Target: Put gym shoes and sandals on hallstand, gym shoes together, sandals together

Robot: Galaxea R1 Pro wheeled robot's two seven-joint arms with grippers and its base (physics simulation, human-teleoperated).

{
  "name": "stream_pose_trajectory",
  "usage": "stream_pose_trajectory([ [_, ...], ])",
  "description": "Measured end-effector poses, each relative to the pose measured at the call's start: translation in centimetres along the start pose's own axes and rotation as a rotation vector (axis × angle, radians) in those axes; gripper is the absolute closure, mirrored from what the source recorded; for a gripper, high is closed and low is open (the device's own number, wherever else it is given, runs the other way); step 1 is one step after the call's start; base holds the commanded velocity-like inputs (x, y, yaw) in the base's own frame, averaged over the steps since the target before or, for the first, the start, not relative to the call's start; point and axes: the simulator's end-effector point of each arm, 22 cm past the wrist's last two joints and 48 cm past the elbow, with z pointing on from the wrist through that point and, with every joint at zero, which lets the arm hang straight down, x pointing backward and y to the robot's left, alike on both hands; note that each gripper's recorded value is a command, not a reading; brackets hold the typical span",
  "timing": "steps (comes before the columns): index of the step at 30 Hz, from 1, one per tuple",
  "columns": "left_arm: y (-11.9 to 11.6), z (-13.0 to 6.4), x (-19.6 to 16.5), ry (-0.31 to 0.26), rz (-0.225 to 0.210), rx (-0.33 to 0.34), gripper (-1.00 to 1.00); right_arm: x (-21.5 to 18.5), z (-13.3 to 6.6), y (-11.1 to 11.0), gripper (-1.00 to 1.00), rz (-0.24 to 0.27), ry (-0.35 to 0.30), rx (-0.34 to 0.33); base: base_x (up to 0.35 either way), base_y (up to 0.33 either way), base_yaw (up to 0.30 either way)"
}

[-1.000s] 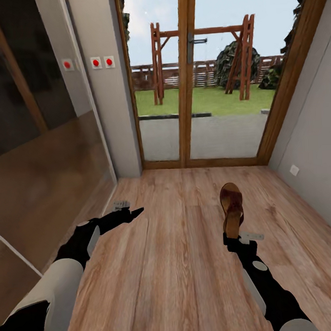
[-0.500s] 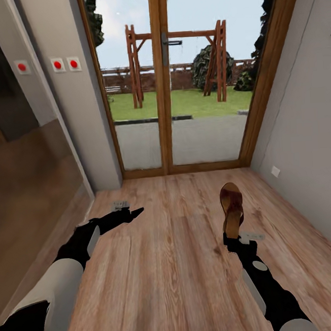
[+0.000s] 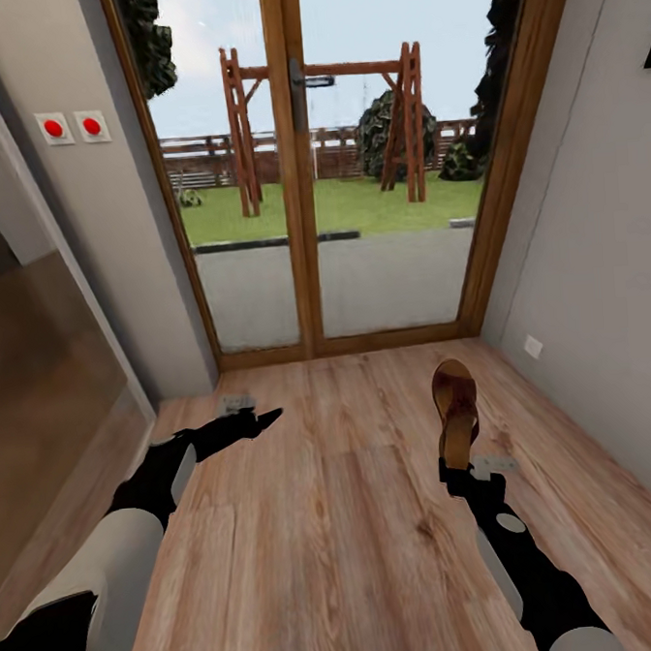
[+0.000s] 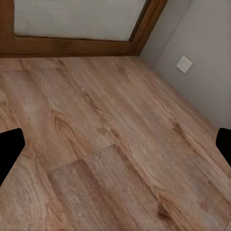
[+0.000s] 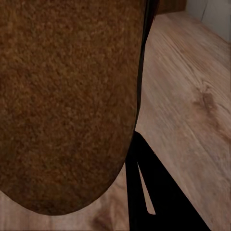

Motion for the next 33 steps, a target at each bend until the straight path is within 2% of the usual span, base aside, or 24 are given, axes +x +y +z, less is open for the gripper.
stream_pose_trajectory([
  [20, 0.05, 0.07, 0.63, 0.011, -0.01, -0.001, -1.0, -0.08, -0.01, 0.07, 1.0, -0.006, -0.002, -0.001, 0.346, 0.022, 0.0],
  [33, 0.06, 0.08, 0.63, 0.01, -0.012, 0.001, -1.0, -0.07, 0.03, -0.07, 1.0, -0.007, -0.002, 0.001, 0.06, 0.012, 0.0],
])
